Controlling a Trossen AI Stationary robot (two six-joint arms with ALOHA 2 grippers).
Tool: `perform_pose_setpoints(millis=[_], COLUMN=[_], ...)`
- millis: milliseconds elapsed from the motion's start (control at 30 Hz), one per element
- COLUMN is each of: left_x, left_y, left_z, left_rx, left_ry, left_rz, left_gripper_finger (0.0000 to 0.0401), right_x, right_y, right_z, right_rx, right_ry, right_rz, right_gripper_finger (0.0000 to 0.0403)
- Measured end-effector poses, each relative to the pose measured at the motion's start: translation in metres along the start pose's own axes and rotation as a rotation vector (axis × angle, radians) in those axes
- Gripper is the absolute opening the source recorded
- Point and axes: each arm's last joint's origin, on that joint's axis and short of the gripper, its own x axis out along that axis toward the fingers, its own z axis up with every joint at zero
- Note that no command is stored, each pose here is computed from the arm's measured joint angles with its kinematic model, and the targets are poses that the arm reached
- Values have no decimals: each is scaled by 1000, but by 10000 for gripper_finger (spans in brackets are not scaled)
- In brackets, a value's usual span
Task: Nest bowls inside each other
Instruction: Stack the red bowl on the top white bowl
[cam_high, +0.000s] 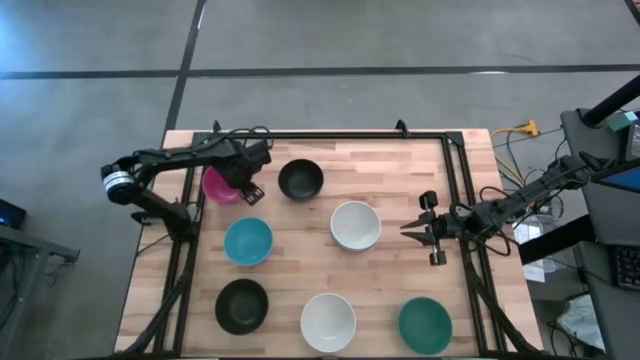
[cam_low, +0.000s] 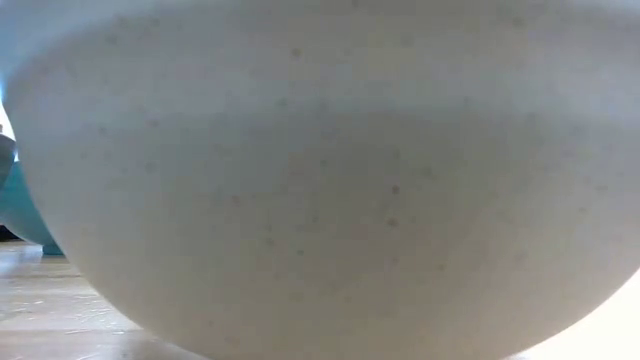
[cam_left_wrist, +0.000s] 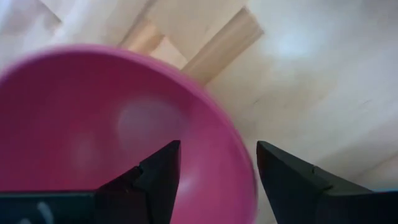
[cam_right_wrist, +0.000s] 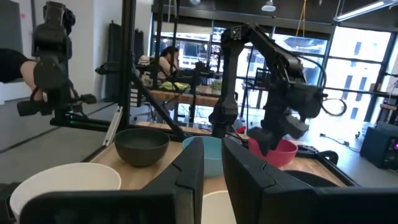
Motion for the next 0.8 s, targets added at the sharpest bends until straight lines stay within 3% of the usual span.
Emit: perform_pose_setpoints(millis=[200, 567, 800], left_x=[10, -9, -21], left_y=[-1, 4, 6], left_z=[3, -6, -12], left_rx=[46, 31, 30], left_ry=[39, -41, -89], left_rz=[-4, -25, -36], left_gripper_finger=[161, 16, 4], right_x=[0, 0, 0], right_y=[0, 0, 0], right_z=[0, 0, 0], right_rx=[0, -1, -1], right_ry=[0, 2, 3], right_rz=[0, -1, -3], right_gripper_finger=[52, 52, 52])
